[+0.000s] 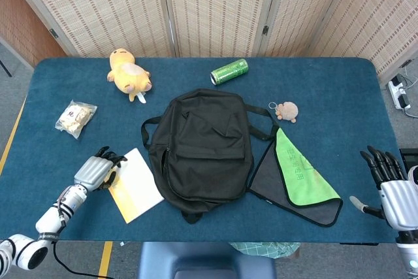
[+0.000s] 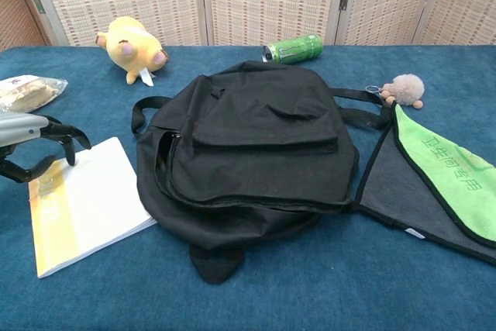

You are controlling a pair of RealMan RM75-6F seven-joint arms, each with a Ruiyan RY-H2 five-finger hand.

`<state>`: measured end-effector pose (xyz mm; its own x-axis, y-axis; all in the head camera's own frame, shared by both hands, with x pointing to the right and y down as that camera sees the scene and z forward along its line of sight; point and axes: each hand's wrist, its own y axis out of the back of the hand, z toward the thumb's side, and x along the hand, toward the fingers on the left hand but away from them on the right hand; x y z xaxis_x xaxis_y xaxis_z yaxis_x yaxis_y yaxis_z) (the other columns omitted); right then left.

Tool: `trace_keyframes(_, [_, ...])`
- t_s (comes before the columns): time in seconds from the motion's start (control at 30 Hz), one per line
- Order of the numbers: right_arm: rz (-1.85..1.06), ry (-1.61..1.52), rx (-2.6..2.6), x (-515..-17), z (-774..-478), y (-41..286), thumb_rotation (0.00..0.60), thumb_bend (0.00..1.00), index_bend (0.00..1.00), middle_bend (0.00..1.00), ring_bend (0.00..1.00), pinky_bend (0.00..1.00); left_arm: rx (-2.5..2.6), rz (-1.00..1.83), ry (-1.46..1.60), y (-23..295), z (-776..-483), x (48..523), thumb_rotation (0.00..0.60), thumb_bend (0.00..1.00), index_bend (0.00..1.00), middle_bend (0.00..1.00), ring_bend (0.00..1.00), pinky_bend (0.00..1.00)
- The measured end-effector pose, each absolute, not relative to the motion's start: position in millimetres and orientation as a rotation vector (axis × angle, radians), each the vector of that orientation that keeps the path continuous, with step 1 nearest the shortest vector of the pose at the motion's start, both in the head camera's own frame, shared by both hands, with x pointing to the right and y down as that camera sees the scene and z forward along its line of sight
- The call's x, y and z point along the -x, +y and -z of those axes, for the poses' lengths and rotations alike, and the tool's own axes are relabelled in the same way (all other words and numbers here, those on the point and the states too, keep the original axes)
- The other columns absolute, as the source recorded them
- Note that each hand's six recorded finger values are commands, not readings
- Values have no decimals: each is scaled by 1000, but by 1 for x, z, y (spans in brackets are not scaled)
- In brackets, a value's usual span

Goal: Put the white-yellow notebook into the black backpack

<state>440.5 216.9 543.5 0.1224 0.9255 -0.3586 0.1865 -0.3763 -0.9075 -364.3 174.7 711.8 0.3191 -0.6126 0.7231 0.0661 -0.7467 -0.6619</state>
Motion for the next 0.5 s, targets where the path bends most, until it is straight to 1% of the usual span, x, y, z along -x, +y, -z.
trace_keyframes(0.03, [-1309, -1093, 1685, -441, -543, 217, 600, 166, 7, 55, 34, 0, 1984, 1462, 492, 175, -709, 366, 600, 653, 240, 390, 199, 49])
trace_keyframes(0.13, [-1306, -1094, 1684, -440, -542, 217, 600, 165, 7, 55, 33, 0, 1952, 1427, 539, 176, -699, 373, 600, 474, 232, 368, 203, 49])
trace_keyframes(0.2, [-1304, -1091, 1687, -439, -542, 217, 600, 165, 6, 54, 33, 0, 1922, 1391, 566, 178, -690, 379, 600, 322, 226, 347, 201, 53])
trace_keyframes(0.3, [-1299, -1084, 1696, -435, -544, 217, 600, 166, 6, 55, 34, 0, 1872, 1340, 579, 185, -679, 390, 600, 171, 226, 339, 203, 60])
trace_keyframes(0.37, [-1295, -1079, 1702, -433, -545, 217, 600, 166, 5, 54, 34, 0, 1843, 1313, 583, 190, -674, 398, 600, 125, 234, 338, 208, 66])
trace_keyframes(0.5, [-1289, -1070, 1709, -429, -546, 216, 600, 165, 5, 56, 34, 0, 1851, 1280, 588, 203, -677, 405, 600, 125, 243, 338, 219, 75])
